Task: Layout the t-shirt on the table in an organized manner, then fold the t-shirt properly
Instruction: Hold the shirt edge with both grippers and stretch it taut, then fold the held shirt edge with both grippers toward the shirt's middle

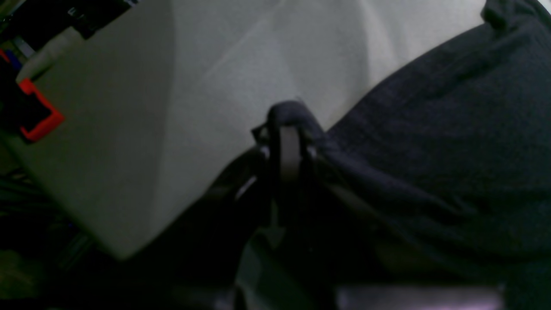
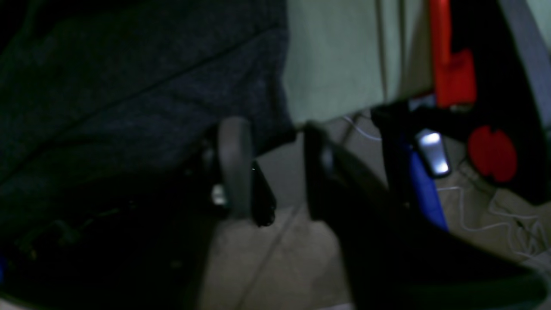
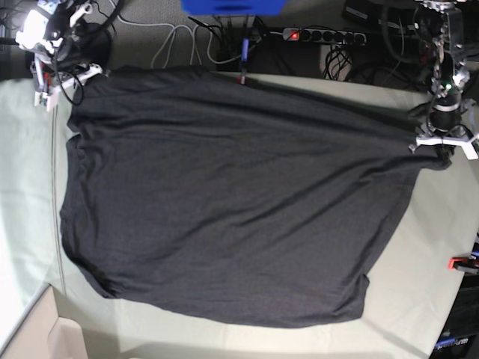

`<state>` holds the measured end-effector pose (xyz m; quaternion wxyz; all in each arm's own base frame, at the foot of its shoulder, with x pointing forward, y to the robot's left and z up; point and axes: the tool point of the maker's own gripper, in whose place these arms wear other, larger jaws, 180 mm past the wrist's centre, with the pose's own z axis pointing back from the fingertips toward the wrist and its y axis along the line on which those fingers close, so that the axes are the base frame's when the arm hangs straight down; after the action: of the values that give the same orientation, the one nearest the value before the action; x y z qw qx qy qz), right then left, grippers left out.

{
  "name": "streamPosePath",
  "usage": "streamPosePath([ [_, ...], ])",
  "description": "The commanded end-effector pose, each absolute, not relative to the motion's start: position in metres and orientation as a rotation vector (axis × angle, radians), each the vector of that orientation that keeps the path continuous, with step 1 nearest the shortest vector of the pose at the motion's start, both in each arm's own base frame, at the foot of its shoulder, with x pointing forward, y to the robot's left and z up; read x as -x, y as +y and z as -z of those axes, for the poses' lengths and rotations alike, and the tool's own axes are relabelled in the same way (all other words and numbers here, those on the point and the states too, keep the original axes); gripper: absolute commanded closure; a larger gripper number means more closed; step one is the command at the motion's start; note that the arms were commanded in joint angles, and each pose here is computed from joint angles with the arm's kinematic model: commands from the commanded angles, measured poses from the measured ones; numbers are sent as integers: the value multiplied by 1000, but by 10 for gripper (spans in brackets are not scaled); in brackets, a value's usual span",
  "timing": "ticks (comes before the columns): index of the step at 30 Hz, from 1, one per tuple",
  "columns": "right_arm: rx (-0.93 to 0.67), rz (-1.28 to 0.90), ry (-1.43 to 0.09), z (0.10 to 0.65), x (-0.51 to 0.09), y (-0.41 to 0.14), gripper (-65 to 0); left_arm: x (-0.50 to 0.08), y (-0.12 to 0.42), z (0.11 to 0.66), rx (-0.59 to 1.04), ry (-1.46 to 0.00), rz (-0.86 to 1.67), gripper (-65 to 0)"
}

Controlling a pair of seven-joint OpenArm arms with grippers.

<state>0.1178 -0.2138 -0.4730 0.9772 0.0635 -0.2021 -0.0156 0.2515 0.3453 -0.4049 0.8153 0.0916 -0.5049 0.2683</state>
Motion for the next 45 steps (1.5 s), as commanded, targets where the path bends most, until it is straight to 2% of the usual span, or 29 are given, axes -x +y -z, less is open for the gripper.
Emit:
streamPosePath([
  [1,-139,28,-405,472,-119,-211,-114,-258,355,389,-223,-1130,-561,0],
  [4,-139,28,-410,472,-120,-211,-2,-258,355,389,-223,-1132,-561,0],
  [9,-125,27,-428,467,-125,-216,0,-259,354,387,-221,-1137,-559,0],
  [19,-25,-55,-612,405,-171,-222,0,-259,355,386,-222,-1141,-559,0],
  [34,0,-59,-681,390,-199,-231,0,-298,352,359,-190,-1235,-571,0],
  [45,18,-71,-732,378,-220,-237,0,-291,351,365,-195,-1216,-561,0],
])
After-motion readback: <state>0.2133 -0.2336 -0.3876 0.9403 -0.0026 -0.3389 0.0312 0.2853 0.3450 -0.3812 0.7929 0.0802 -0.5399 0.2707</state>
